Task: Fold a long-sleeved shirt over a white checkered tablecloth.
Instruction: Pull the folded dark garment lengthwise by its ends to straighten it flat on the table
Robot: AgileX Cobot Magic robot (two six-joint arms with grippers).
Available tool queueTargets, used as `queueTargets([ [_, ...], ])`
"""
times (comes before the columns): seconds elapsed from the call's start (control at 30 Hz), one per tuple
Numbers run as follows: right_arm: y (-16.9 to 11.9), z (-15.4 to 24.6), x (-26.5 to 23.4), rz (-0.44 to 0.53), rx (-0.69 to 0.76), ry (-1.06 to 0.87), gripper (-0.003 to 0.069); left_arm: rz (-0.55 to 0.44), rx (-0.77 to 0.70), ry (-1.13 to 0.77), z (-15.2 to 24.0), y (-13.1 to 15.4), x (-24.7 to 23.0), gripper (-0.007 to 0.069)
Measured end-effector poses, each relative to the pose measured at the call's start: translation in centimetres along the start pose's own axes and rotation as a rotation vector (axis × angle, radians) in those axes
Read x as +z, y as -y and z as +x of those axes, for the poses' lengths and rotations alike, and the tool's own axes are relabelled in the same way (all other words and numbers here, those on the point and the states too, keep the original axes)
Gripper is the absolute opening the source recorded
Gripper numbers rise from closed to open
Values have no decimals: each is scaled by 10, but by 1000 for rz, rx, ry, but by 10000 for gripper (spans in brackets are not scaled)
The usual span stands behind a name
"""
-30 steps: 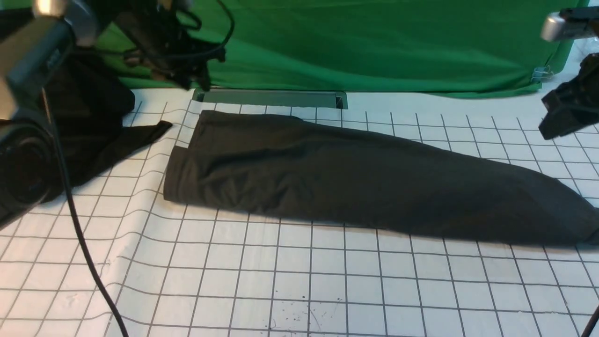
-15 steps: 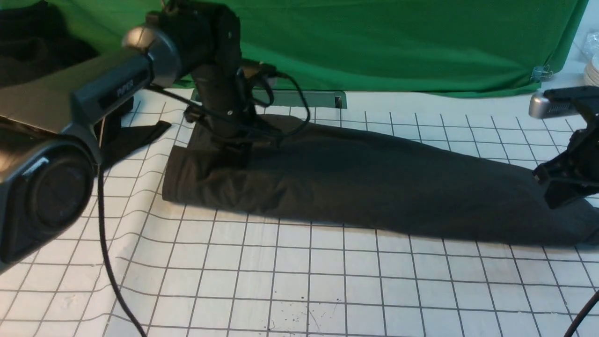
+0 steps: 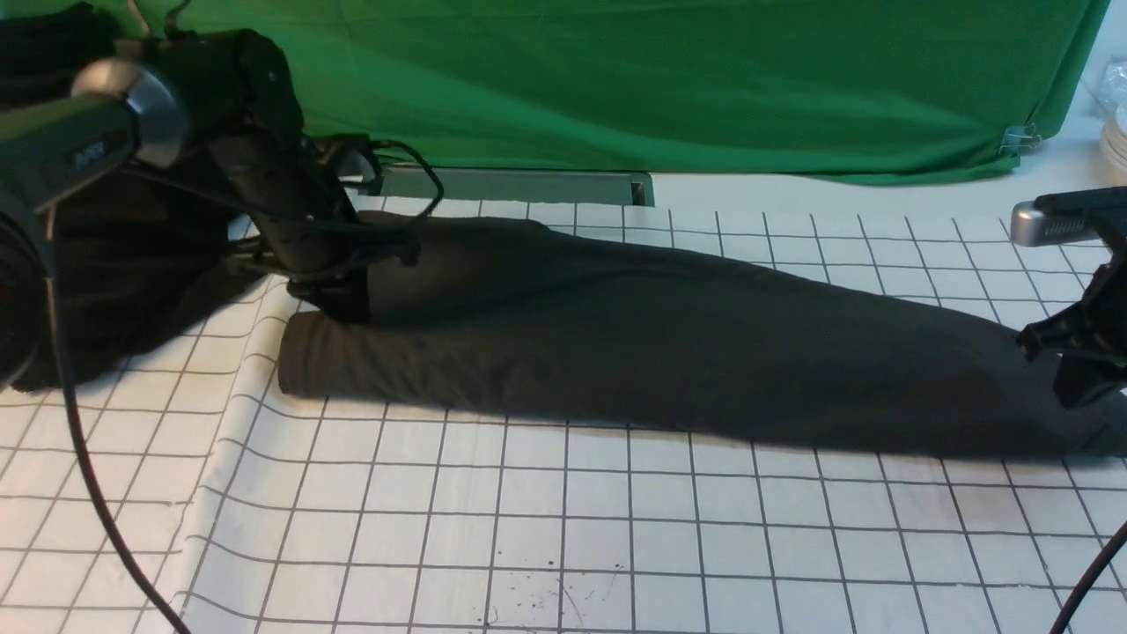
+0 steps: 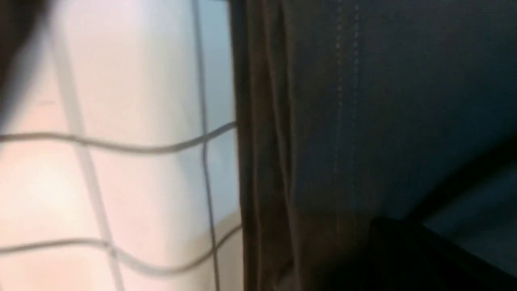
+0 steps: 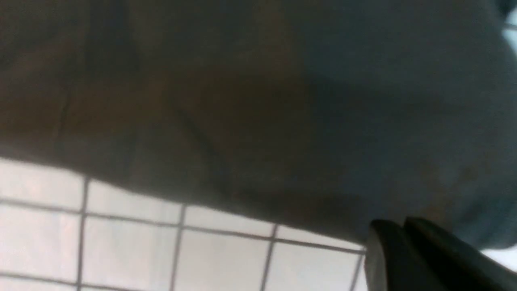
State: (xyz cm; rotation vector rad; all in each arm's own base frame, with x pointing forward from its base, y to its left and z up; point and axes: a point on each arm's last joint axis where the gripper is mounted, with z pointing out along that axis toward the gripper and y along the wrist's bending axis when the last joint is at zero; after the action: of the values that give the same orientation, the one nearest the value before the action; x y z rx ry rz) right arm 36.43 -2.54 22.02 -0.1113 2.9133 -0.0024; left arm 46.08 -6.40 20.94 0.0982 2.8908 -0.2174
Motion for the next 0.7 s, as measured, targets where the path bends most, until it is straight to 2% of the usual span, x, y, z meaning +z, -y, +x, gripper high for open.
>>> queueTargets([
  [0.2, 3, 1, -9, 8, 16, 8, 53, 48, 22, 133, -4, 13, -45, -3],
  [0.4, 28, 6, -10, 34, 131, -1, 123, 48, 18, -10, 7, 9, -12, -3],
  [0.47, 40, 9, -11, 44, 182, -1, 190, 66, 21, -47, 14, 9, 0, -3],
  [0.53, 50, 10, -8, 56, 212, 8, 319, 95, 27, -45, 17, 13, 2, -3],
  [0.57, 51, 10, -7, 57, 213, 9, 347, 99, 28, -42, 17, 14, 1, -3],
  [0.63, 55, 7, 1, 60, 222, 18, 503, 112, 56, -9, 17, 22, -12, -3],
  [0.7, 57, 3, 9, 59, 223, 13, 605, 122, 86, 21, 18, 30, -26, -3],
])
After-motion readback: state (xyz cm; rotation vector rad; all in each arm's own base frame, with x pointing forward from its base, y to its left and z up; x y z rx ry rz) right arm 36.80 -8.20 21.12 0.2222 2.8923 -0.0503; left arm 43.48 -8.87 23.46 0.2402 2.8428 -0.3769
